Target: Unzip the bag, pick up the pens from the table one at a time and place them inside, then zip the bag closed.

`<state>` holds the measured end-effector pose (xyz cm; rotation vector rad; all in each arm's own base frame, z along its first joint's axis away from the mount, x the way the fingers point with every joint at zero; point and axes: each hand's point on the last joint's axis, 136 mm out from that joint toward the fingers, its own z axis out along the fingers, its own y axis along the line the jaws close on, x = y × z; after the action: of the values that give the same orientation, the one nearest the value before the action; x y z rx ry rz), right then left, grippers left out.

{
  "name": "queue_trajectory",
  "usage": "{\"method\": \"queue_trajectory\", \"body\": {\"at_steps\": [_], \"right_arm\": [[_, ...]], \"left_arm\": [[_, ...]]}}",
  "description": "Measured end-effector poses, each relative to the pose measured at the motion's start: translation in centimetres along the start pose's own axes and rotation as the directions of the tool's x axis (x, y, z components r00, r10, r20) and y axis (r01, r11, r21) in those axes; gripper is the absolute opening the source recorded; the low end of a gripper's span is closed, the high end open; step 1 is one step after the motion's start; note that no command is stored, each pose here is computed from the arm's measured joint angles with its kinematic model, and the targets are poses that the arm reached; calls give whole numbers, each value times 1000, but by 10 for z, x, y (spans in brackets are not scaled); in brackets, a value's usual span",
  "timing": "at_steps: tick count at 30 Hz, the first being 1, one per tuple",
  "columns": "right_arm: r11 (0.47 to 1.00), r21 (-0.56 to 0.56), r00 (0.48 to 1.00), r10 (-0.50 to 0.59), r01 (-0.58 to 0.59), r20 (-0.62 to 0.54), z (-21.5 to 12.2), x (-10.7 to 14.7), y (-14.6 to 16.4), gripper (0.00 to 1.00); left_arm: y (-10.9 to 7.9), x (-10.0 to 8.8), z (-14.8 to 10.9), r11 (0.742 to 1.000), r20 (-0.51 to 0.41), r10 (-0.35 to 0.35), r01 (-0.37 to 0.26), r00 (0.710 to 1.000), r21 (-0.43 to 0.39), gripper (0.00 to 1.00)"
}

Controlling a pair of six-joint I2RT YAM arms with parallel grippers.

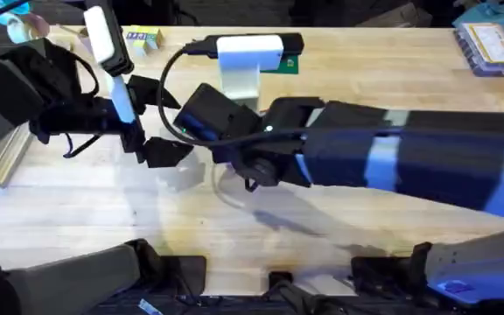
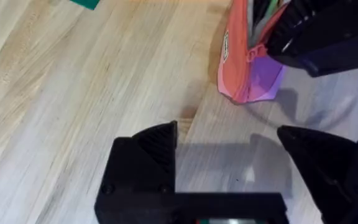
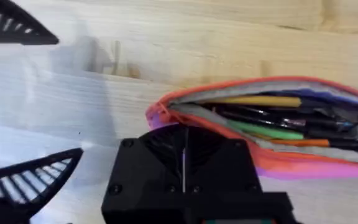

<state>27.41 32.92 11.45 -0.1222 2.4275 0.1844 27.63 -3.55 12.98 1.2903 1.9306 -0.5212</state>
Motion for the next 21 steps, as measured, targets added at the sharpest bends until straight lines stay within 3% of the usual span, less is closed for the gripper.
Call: {"method": "queue_trajectory", "body": {"at_steps": [12, 21], "right_arm": [[995, -98, 995, 41, -32, 91, -53, -39, -1, 30], [992, -125, 997, 35, -26, 68, -61, -37, 0, 30]], "left_arm": [[0, 0, 0, 1000, 0, 0, 0, 1000, 0, 994], [0, 0, 0, 1000, 0, 0, 0, 1000, 0, 994]]}}
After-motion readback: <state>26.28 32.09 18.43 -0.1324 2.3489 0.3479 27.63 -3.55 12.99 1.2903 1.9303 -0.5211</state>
